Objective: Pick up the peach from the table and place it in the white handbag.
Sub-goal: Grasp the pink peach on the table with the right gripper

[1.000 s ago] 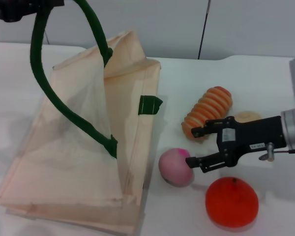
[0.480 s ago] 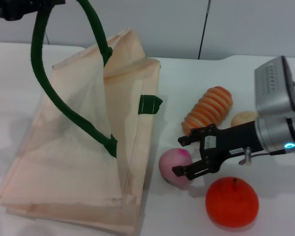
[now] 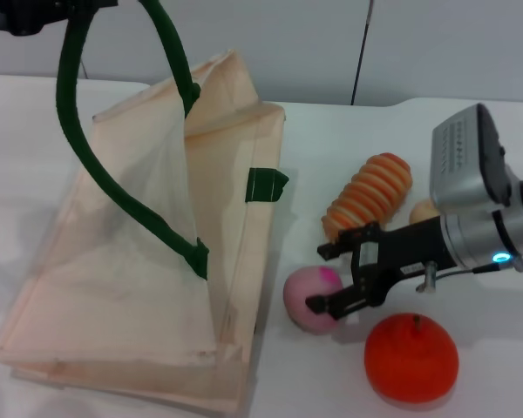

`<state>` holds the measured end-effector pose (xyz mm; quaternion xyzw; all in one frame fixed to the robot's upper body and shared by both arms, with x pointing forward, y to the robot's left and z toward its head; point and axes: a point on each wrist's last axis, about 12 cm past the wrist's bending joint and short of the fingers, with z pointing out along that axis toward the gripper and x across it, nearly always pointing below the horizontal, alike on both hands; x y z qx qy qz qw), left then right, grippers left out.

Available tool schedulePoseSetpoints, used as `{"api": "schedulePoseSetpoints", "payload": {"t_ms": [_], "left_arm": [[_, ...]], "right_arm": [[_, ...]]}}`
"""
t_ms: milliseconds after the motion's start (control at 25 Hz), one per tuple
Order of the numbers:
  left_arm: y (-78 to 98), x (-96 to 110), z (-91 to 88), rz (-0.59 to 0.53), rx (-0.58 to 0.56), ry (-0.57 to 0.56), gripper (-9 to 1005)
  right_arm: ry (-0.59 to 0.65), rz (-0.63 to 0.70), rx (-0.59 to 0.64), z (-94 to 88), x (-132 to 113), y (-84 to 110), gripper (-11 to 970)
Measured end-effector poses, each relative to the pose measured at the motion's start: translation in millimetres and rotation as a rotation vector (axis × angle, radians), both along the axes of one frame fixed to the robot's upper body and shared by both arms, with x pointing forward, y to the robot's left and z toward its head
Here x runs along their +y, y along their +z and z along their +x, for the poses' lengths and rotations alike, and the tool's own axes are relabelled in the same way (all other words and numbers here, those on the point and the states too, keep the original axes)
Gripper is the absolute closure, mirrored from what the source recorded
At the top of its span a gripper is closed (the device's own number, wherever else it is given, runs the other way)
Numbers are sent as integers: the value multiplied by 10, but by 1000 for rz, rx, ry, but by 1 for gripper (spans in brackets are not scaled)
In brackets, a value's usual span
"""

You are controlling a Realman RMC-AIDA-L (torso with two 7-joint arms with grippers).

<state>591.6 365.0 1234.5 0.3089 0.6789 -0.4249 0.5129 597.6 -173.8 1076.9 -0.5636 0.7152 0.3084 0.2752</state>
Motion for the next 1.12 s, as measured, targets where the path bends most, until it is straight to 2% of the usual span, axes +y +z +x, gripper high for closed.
{"api": "schedulePoseSetpoints", "payload": {"t_ms": [320,600,960,1120], "left_arm": [[9,-17,11,-1,-3,-4,851],[8,-17,10,-1,-3,-4,851],[6,-15,9,-1,-2,-4,851],[5,-14,8,-1,-2,-3,851]], "right_arm": [[33,-33,17,-37,26,-38,65],[65,-24,25,-47,25,6,68],[101,-60,17,-59,29,-8,274],[98,-49,5,-33,31,28,312]]}}
